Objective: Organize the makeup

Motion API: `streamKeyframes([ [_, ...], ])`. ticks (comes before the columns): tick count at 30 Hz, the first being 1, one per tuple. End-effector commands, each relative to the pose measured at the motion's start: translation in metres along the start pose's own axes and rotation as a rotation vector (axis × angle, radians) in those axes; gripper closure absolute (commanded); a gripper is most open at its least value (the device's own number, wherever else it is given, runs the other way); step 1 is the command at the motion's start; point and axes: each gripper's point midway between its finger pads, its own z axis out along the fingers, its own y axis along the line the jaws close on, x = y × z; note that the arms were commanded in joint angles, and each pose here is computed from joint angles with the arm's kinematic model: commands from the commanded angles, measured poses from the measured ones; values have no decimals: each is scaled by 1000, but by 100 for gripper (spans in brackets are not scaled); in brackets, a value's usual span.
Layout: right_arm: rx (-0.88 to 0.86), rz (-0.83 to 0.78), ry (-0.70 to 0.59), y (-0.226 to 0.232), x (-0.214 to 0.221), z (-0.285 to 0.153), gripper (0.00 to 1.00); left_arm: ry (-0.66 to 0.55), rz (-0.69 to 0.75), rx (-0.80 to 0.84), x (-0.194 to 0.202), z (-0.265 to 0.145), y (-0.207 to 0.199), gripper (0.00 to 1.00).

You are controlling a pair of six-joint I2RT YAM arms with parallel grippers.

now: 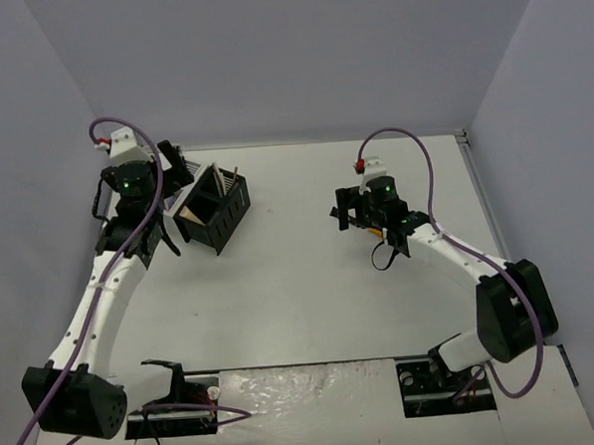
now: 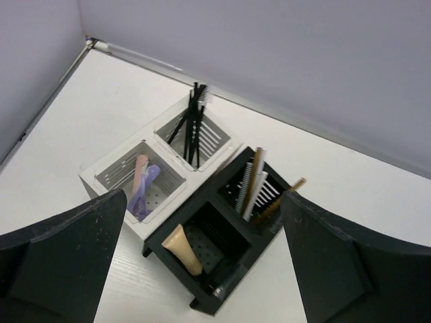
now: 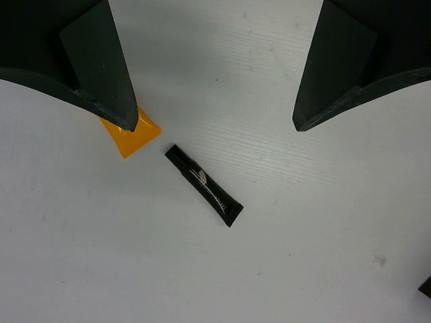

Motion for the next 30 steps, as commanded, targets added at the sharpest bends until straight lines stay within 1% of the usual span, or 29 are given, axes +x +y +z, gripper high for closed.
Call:
streamKeyframes([
  [1,-59,-29,88,-6,2,30,5,117,32,139,-9,-48,-17,3],
  [4,-79,-66,126,-9,0,47,7,186,50,245,5,-65,-29,3],
  [8,-82,-105,199,-15,18,73,9,282,62,316,31,-78,-34,3],
  [15,-104,-100,305,-15,55,97,15,339,55,371,49,-89,-38,3],
  [17,-132,-96,337,-10,68,99,20,348,40,398,50,-91,-43,3],
  [18,-139,-96,347,-9,73,99,24,351,30,404,50,-92,-44,3],
  [19,-144,-96,359,-7,78,98,30,353,17,415,50,-92,-47,3],
  [25,-163,-153,398,20,101,91,58,367,-39,473,52,-94,-61,3],
  [30,-178,-207,416,50,115,89,88,399,-71,520,58,-97,-73,3],
])
